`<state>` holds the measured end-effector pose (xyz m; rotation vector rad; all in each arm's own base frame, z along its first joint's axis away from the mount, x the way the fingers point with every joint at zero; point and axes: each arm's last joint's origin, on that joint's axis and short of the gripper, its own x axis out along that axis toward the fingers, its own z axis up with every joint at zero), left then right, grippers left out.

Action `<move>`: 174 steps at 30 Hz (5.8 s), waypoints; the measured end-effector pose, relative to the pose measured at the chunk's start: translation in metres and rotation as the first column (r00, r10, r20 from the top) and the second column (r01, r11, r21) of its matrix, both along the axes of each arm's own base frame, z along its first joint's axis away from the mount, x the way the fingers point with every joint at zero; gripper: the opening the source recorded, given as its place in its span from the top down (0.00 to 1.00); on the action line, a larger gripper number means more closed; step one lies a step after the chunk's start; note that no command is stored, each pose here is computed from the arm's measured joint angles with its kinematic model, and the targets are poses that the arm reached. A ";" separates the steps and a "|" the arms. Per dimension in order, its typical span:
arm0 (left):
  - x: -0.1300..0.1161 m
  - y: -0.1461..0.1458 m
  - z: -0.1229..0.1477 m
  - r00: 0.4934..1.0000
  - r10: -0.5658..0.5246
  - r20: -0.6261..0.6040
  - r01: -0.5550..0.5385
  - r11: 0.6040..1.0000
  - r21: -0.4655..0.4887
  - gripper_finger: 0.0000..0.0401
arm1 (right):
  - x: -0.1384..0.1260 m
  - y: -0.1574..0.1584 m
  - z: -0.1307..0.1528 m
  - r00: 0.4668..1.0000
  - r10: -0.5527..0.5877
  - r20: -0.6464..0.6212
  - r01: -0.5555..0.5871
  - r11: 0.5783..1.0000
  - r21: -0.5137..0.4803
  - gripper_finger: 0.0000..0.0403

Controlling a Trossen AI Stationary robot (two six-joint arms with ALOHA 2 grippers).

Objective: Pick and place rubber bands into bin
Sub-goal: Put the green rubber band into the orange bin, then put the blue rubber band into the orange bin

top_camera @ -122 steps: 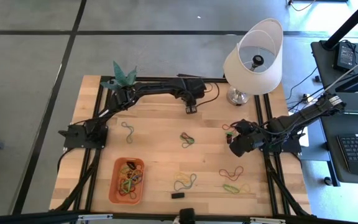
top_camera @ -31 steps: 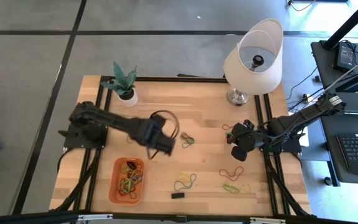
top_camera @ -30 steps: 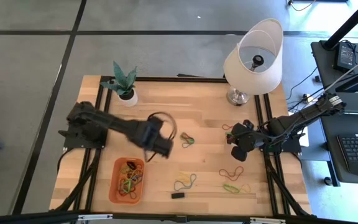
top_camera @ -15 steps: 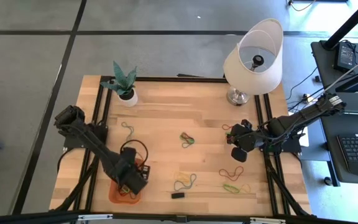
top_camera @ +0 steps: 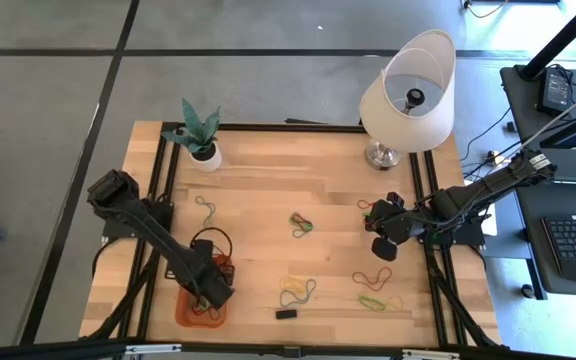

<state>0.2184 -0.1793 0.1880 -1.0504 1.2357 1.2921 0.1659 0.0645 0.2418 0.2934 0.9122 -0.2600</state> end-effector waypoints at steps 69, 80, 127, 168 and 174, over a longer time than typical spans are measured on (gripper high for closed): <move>0.080 0.172 0.093 0.311 -0.943 0.122 0.868 0.333 0.368 0.99 | -0.020 0.090 -0.021 0.930 -0.365 0.039 0.313 0.845 0.434 1.00; 0.081 0.174 0.094 0.474 -0.855 0.210 0.772 0.518 0.368 0.99 | -0.062 0.047 -0.001 0.966 -0.238 0.104 0.189 0.919 0.346 1.00; -0.002 0.185 -0.012 0.992 0.014 -0.129 -0.015 1.000 -0.011 0.73 | -0.084 0.009 -0.060 0.890 -0.209 0.404 -0.028 0.862 0.506 1.00; 0.006 0.158 0.047 0.996 -0.088 -0.021 0.090 0.988 0.123 1.00 | -0.075 0.005 -0.052 0.840 -0.299 0.453 0.008 0.841 0.540 1.00; 0.004 0.127 0.102 0.996 -0.072 0.055 0.058 0.975 0.215 1.00 | -0.075 0.005 -0.053 0.846 -0.286 0.449 -0.003 0.841 0.540 1.00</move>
